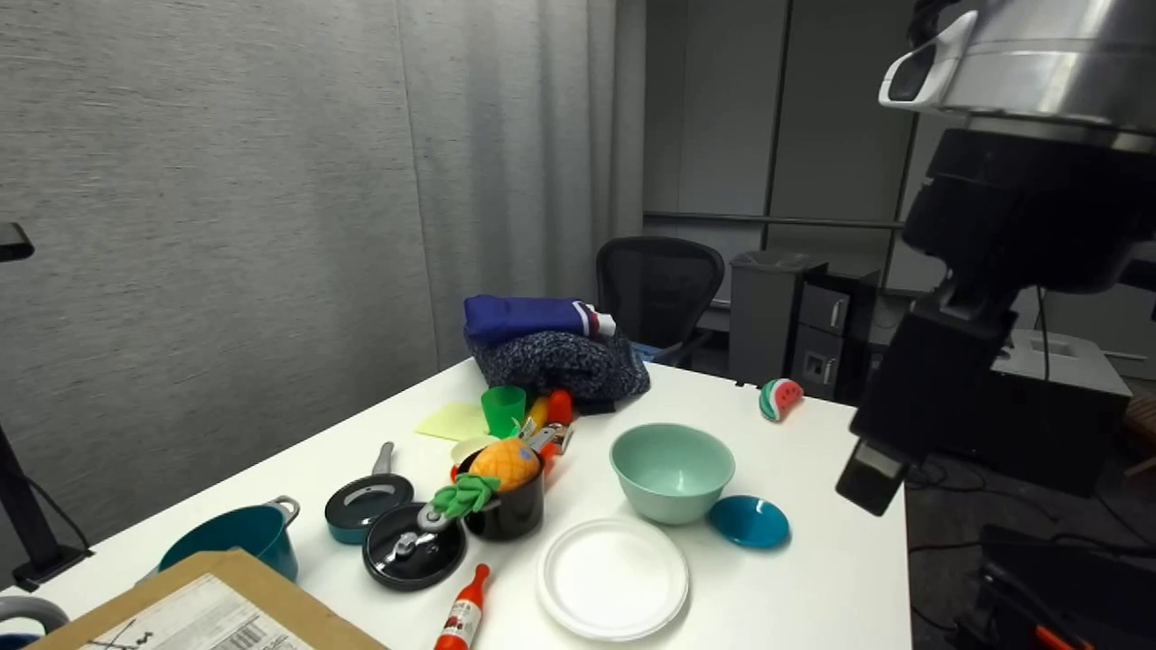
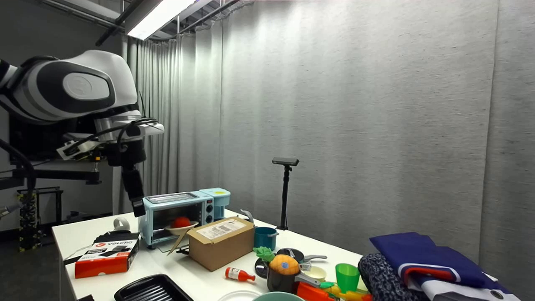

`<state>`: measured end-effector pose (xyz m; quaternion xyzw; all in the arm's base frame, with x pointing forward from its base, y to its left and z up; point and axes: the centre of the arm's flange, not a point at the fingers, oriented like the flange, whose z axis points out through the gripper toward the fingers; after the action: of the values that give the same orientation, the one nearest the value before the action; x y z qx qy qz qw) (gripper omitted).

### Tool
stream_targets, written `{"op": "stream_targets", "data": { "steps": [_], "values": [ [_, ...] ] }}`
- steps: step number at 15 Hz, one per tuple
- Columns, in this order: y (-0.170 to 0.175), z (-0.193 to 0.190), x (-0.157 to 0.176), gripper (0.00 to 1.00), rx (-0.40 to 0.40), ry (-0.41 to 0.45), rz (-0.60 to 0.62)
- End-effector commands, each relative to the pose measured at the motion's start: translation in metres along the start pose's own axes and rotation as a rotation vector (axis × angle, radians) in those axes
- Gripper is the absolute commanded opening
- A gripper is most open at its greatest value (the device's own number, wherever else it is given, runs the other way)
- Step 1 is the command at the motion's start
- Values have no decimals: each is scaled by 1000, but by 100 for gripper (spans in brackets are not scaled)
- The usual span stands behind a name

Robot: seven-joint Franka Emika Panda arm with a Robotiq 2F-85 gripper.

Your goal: Put the green bowl on the white plate

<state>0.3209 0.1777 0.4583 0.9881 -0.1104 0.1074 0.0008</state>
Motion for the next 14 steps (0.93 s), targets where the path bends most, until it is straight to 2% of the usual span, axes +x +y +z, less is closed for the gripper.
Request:
{"op": "stream_targets", "data": {
  "steps": [1, 5, 6, 8, 9, 11, 14],
  "values": [
    [19, 5, 24, 100, -18, -44, -45],
    [46, 21, 57, 100, -22, -134, -106],
    [53, 25, 69, 100, -22, -131, -92],
    [58, 25, 88, 100, 2, -63, 43],
    [60, 27, 63, 100, -5, -95, -20],
    [64, 27, 78, 100, 5, -79, 20],
    [63, 27, 81, 100, 6, -78, 30]
  ]
}}
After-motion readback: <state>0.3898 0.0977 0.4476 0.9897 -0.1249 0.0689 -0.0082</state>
